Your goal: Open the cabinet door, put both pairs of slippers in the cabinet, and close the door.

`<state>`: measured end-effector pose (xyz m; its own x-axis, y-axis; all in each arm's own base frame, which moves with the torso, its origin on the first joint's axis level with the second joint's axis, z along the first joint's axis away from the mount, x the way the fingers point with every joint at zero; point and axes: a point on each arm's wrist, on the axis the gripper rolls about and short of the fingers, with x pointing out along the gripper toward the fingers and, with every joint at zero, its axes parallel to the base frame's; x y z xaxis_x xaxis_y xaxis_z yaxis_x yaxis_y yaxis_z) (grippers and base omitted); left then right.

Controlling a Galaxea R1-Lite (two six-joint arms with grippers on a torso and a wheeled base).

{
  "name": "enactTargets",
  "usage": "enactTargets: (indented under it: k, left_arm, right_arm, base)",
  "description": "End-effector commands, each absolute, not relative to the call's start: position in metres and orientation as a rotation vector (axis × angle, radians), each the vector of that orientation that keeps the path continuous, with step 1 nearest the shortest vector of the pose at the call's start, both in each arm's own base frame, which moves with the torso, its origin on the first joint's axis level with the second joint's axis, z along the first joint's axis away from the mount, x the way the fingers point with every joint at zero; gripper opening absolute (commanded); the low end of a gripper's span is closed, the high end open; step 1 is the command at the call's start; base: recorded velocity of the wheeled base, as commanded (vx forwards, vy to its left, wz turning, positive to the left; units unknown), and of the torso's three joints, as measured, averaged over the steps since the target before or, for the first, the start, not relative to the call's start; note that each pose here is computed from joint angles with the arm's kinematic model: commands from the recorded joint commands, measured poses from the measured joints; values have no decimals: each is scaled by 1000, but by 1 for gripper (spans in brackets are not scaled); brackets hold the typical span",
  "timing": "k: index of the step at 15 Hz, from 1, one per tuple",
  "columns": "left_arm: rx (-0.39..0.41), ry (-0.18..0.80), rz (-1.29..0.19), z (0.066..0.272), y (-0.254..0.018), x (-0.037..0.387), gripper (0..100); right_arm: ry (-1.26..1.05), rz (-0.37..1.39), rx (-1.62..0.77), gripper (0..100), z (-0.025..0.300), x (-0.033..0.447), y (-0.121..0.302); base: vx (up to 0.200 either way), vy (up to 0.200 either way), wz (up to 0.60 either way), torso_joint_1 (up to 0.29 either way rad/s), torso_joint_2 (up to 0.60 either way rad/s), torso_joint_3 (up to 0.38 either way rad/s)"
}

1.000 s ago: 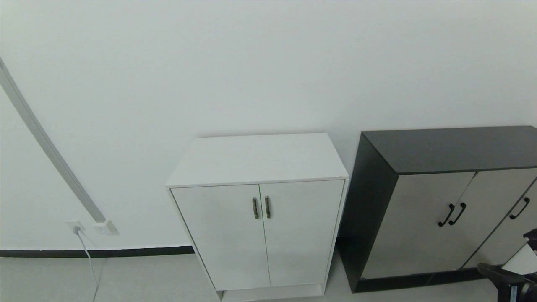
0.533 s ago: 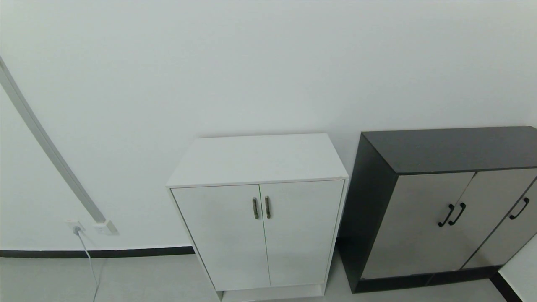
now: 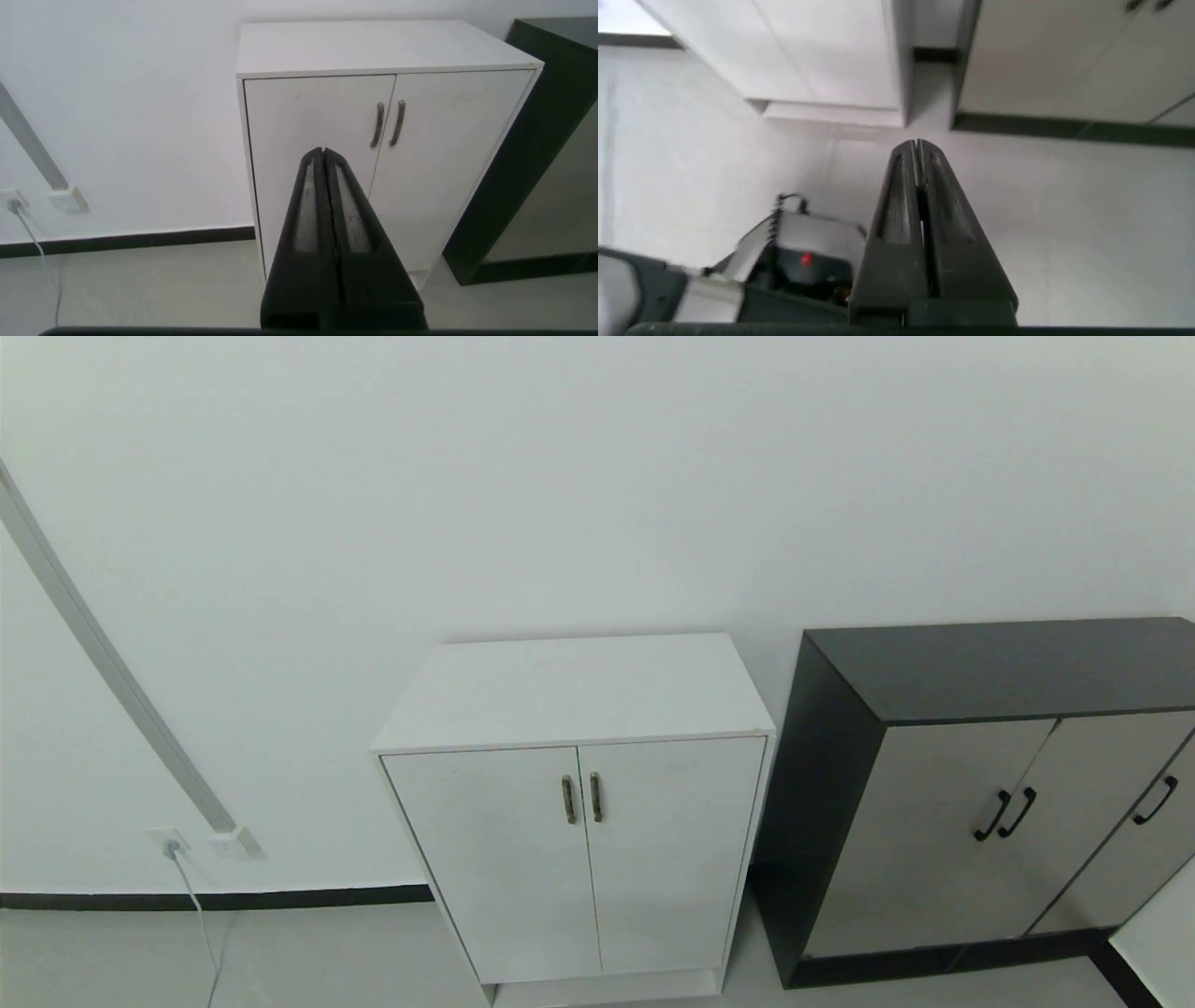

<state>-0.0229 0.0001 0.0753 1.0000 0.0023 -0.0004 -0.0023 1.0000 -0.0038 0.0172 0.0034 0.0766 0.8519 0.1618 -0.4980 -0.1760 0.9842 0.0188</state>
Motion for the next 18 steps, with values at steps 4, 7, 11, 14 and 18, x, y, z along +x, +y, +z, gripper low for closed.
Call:
enactTargets:
  k: [4, 7, 11, 14, 18]
  left_arm:
    - [-5, 2, 3, 75, 0, -23, 0]
    - [-5, 2, 3, 75, 0, -23, 0]
    - [-5, 2, 3, 75, 0, -23, 0]
    - [-5, 2, 2, 75, 0, -23, 0]
    - [-5, 2, 3, 75, 0, -23, 0]
  right_arm:
    - [277, 133, -11, 0, 78, -2, 1]
    - [118, 126, -10, 0, 77, -14, 1]
    - [86, 111, -4, 0, 77, -17, 1]
    - [3, 55, -11, 0, 75, -23, 1]
    - [5, -2, 15, 0, 75, -23, 0]
  base:
    - [0, 0, 0, 0, 0, 0]
    - [0, 0, 0, 0, 0, 0]
    - [0, 0, 0, 0, 0, 0]
    - [0, 0, 0, 0, 0, 0]
    - [0, 0, 0, 0, 0, 0]
